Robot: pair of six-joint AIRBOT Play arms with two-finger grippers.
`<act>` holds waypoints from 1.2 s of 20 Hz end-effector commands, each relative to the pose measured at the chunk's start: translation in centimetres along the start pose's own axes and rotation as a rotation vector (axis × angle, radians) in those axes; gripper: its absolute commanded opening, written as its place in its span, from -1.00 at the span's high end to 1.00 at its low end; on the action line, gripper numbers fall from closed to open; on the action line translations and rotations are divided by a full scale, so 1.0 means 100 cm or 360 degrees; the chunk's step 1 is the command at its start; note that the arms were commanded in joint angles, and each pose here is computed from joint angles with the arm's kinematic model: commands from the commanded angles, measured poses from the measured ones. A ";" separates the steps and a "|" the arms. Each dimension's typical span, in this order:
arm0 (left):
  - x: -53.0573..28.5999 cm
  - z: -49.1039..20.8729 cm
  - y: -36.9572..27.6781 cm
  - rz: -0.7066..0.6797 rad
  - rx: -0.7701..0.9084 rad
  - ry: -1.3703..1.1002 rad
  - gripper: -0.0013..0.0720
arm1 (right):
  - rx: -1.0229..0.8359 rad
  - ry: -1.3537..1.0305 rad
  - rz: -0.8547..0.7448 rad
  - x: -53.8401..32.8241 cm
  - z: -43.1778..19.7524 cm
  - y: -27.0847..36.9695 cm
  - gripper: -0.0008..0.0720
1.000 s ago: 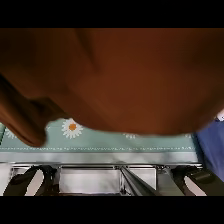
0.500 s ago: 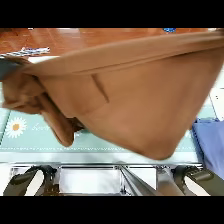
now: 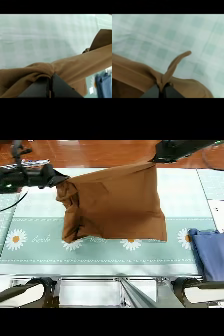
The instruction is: Fold the shirts.
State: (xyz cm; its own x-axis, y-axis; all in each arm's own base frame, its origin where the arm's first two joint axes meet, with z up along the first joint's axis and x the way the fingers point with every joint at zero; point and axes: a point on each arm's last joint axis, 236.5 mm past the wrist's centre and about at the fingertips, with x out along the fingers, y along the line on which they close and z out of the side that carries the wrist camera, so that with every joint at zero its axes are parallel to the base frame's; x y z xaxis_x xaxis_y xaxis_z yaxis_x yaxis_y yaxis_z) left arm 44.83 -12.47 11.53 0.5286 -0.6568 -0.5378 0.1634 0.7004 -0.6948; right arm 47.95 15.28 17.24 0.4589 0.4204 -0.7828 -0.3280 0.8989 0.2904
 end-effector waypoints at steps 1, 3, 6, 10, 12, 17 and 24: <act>0.055 0.023 0.054 0.0066 -0.0086 0.0037 0.92 | 0.0271 -0.0042 -0.0053 0.072 0.013 -0.067 0.90; 0.075 0.034 0.068 0.0066 -0.0092 0.0052 0.92 | 0.0415 -0.0101 0.0015 0.091 0.020 -0.086 0.90; 0.096 0.037 0.071 0.0018 -0.0139 0.0070 0.49 | 0.0605 -0.0183 0.0173 0.112 0.032 -0.096 0.88; 0.076 0.037 0.076 -0.0016 -0.0211 0.0153 -0.43 | 0.0779 -0.0277 0.0312 0.097 0.045 -0.110 -0.17; 0.031 0.038 0.099 0.0036 -0.0396 0.0260 -0.42 | 0.0824 -0.0267 0.0301 0.058 0.038 -0.135 -0.17; -0.091 -0.031 0.174 0.0479 -0.0560 0.0535 -0.42 | 0.0851 0.0148 -0.0160 -0.034 -0.069 -0.219 -0.15; -0.097 -0.149 0.193 0.0317 -0.1069 0.0312 -0.42 | 0.1252 0.0009 -0.0022 -0.009 -0.204 -0.186 -0.15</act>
State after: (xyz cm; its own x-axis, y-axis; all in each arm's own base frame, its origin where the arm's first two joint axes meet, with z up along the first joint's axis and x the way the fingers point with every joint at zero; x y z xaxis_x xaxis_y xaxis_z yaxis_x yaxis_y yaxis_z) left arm 33.69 5.10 -1.90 0.2716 -0.5449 -0.7933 -0.4475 0.6582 -0.6054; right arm 40.79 -5.91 4.10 0.3887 0.3625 -0.8470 0.3289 0.8042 0.4951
